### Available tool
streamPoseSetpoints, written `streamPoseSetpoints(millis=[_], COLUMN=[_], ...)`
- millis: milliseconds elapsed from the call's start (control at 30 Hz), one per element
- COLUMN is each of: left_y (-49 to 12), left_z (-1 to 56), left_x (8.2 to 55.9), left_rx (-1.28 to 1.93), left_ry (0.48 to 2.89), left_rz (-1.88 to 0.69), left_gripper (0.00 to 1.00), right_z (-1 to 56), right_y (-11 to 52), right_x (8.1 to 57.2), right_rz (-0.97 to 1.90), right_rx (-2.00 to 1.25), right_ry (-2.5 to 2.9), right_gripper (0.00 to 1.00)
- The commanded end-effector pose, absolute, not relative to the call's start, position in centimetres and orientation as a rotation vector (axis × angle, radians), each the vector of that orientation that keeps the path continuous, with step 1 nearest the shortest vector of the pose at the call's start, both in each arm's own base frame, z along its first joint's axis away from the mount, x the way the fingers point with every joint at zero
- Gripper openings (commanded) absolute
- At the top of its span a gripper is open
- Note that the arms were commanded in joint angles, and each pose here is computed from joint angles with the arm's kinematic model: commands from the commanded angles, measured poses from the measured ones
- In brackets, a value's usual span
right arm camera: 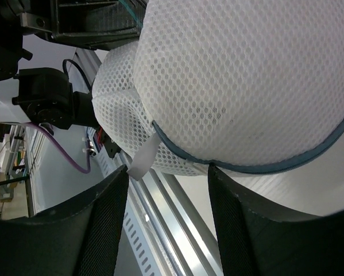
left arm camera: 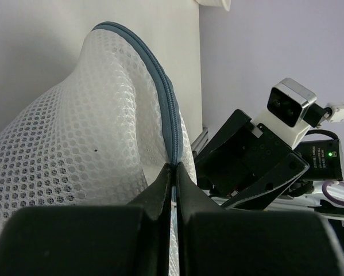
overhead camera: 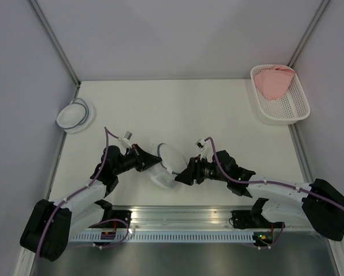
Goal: Unzip the laundry bag and remove the bra
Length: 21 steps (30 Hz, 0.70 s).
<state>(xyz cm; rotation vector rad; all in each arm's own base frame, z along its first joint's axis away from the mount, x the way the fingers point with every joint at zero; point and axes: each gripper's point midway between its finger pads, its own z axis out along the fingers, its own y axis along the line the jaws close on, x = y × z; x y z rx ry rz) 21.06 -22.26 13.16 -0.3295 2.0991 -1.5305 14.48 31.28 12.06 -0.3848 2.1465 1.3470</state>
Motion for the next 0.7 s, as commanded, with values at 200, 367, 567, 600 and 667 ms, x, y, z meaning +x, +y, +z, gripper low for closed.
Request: streamPoseSetpoints(millis=[200, 367, 567, 600, 667], left_y=[-22.4, -22.4, -22.5, -22.4, -22.4], left_z=[13.6, 13.9, 13.9, 13.9, 13.9], left_x=[20.7, 20.6, 20.2, 20.2, 20.0], left_rx=[-0.291, -0.287, -0.287, -0.289, -0.289], left_ry=[2.062, 2.056, 2.054, 2.052, 2.051], left_rz=[-1.572, -1.588, -1.604, -1.604, -1.61], left_gripper=[0.02, 0.02, 0.02, 0.02, 0.02], right_z=[10.5, 10.8, 12.3, 12.5, 12.7], right_y=[30.4, 30.8, 32.5, 32.7, 33.3], right_x=[13.0, 13.0, 14.2, 14.4, 14.7], right_rz=[1.353, 1.352, 1.39, 1.394, 1.411], right_rx=[-0.361, -0.37, -0.37, -0.363, -0.36], right_ry=[2.168, 2.144, 2.082, 2.073, 2.058], right_gripper=[0.6, 0.62, 0.63, 0.63, 0.63])
